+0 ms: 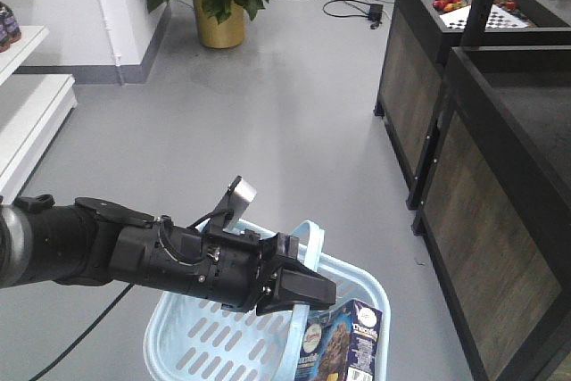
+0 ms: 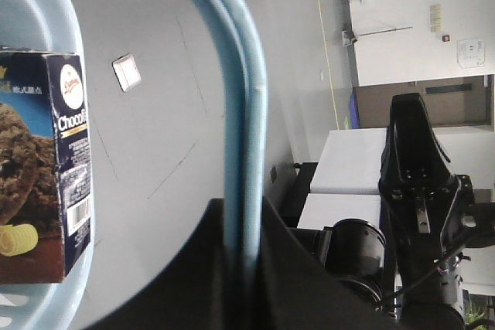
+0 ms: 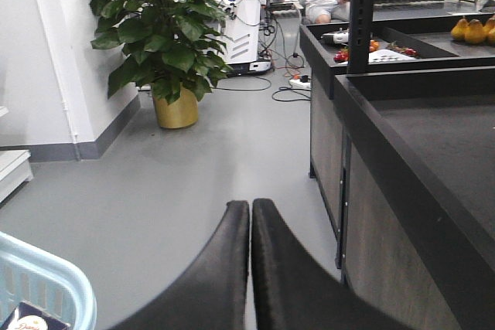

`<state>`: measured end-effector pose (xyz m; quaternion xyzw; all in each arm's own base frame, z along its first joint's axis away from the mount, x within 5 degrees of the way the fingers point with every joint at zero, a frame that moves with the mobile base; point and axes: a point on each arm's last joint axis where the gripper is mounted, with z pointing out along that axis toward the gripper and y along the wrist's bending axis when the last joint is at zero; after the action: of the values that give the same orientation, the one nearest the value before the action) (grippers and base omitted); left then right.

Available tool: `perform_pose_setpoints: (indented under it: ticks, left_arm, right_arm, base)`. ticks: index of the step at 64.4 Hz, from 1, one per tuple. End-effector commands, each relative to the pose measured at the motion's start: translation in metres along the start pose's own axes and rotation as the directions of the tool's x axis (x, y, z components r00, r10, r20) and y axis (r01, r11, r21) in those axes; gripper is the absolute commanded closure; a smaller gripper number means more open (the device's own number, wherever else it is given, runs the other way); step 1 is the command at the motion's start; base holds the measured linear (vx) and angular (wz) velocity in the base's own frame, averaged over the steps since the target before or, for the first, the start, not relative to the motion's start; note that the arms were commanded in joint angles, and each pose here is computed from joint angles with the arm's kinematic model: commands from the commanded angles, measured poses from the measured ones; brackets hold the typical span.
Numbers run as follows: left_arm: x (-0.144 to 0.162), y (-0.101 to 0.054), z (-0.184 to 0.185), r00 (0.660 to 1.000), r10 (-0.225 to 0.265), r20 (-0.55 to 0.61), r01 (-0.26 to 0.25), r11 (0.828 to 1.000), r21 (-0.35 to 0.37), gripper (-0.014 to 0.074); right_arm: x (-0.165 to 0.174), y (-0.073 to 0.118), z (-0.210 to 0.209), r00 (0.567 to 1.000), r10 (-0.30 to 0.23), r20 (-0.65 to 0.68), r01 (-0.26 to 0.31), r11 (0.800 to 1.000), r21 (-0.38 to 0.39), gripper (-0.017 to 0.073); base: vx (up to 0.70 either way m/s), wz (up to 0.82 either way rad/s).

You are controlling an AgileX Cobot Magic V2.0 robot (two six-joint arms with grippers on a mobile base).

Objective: Left arm holds basket, right arm returns cookies
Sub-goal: 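Drive toward the wooden produce counter holding the basket in the left gripper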

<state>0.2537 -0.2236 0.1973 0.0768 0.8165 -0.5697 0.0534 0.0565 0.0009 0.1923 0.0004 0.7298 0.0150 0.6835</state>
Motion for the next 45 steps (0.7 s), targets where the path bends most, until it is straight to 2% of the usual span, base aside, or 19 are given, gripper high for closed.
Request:
perform_pose_setpoints:
  ticks: [1,25,45]
  left_arm:
    - [-0.0043,-0.0312,-0.0088,0.999,0.036,0.036,-0.04,0.991,0.127,0.06]
    - [-0.0043,-0.0311,-0.0088,0.999,0.036,0.036,-0.041,0.991,0.126,0.06]
    - [-0.0043,-0.0311,-0.0088,0.999,0.036,0.036,-0.041,0.991,0.126,0.06]
  right_arm:
    - [-0.0064,0.0007,-0.0009,0.997,-0.009,0.081,0.01,1.0,-0.008,0.0568]
    - [-0.0064,0.0007,-0.0009,0.997,-0.009,0.081,0.01,1.0,-0.008,0.0568]
    - [-0.0064,0.0007,-0.0009,0.997,-0.009,0.081,0.01,1.0,-0.008,0.0568]
  base:
    - [0.1,-0.16]
    - [0.12,-0.09]
    - [0.17,0.07]
